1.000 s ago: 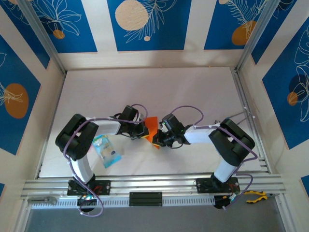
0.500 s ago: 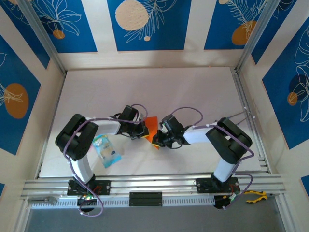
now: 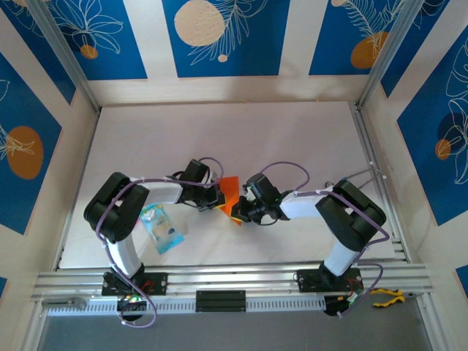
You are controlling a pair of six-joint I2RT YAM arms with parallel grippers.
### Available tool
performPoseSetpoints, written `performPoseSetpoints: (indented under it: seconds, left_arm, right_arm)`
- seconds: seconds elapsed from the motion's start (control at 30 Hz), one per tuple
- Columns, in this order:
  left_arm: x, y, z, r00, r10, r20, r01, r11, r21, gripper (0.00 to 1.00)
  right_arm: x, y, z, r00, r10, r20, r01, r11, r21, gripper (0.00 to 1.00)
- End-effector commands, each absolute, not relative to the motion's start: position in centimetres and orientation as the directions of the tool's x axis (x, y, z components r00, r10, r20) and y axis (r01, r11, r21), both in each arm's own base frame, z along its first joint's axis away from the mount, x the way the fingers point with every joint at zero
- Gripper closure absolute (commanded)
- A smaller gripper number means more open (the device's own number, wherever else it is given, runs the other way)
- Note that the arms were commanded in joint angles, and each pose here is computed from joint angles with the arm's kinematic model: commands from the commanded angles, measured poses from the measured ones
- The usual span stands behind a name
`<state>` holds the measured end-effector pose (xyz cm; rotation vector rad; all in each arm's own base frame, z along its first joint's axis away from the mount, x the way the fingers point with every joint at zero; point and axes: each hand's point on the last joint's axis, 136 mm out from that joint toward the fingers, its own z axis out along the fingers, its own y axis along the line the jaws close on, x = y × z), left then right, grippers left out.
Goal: Fold a paper plane with a square sheet of paper (pick it up from the middle)
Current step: Third fold the triangle at the center of the table.
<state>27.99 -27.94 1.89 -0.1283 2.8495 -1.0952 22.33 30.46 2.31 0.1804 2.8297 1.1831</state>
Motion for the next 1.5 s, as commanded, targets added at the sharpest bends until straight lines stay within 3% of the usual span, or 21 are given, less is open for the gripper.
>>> performPoseSetpoints:
  seconds: [0.0, 0.23, 0.5, 0.7, 1.03, 1.47]
  left_arm:
    - [27.8, -26.7, 1.2, -0.991, -0.125, -0.041, -0.072, 0.776, -0.627, 0.98]
    - [28.2, -27.7, 3.2, -0.992, -0.106, -0.068, -0.031, 0.730, -0.682, 0.95]
    - [28.0, -28.6, 6.4, -0.988, -0.091, -0.124, 0.030, 0.680, -0.732, 0.89]
    - [26.7, -29.3, 4.7, -0.996, -0.067, -0.056, -0.003, 0.666, -0.746, 0.90]
    - [27.2, -26.5, 1.1, -0.993, -0.117, -0.024, -0.072, 0.746, -0.662, 0.91]
    - [29.8, -23.0, 1.8, -0.977, -0.205, -0.052, -0.114, 0.719, -0.686, 0.90]
  right_arm:
    - [22.6, 30.6, 2.4, -0.992, 0.128, -0.014, 0.079, 0.695, 0.715, 0.95]
    - [21.0, 28.6, -1.1, -0.987, 0.156, 0.050, 0.151, 0.752, 0.642, 0.96]
    - [20.6, 28.3, -1.3, -0.987, 0.152, 0.057, 0.153, 0.758, 0.633, 0.97]
    - [20.7, 28.3, -1.3, -0.987, 0.152, 0.060, 0.156, 0.761, 0.630, 0.97]
    - [20.3, 27.6, -1.7, -0.986, 0.157, 0.063, 0.162, 0.775, 0.611, 0.98]
    - [20.0, 26.8, -1.9, -0.985, 0.158, 0.068, 0.167, 0.778, 0.606, 0.98]
